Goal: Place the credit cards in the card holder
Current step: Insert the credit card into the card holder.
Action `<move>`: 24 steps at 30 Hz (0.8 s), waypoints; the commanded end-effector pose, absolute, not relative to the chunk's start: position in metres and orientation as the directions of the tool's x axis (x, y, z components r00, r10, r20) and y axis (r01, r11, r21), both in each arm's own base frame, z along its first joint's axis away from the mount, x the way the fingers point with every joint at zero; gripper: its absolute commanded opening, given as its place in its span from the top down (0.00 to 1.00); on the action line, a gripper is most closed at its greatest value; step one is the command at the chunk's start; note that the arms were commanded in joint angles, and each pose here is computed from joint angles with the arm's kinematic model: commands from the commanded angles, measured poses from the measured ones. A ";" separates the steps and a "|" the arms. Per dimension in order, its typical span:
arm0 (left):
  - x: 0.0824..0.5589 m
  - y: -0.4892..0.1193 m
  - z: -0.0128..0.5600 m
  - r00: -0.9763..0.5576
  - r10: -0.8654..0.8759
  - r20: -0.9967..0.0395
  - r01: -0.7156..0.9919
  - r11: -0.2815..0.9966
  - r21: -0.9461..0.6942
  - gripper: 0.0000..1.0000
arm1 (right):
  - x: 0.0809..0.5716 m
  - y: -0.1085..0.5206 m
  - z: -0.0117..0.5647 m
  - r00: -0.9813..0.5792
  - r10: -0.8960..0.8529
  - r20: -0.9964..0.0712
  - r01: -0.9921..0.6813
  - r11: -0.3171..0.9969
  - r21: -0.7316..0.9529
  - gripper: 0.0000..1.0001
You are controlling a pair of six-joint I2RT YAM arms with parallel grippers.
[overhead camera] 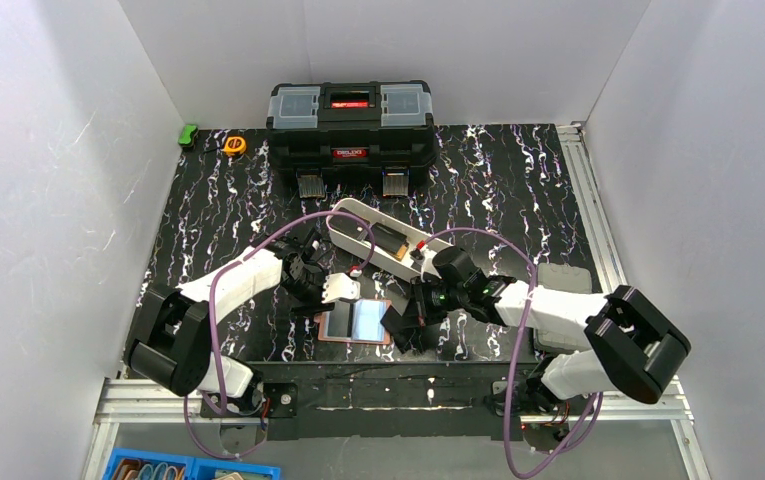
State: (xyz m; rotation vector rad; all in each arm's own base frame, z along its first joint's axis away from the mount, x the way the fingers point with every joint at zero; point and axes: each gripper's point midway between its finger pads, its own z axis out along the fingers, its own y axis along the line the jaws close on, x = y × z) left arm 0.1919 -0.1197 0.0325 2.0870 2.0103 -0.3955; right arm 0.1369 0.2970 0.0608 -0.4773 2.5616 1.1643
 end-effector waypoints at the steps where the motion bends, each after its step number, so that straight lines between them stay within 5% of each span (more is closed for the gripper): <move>1: 0.186 -0.118 0.036 0.033 0.938 -0.344 0.998 -0.048 -0.034 0.68 | 0.144 0.307 0.071 -0.891 -0.175 -0.419 -0.436 0.586 0.683 0.99; 24: 0.187 -0.117 0.034 0.043 0.940 -0.337 0.998 -0.055 -0.028 0.68 | 0.150 0.321 0.076 -0.888 -0.170 -0.428 -0.446 0.547 0.708 0.99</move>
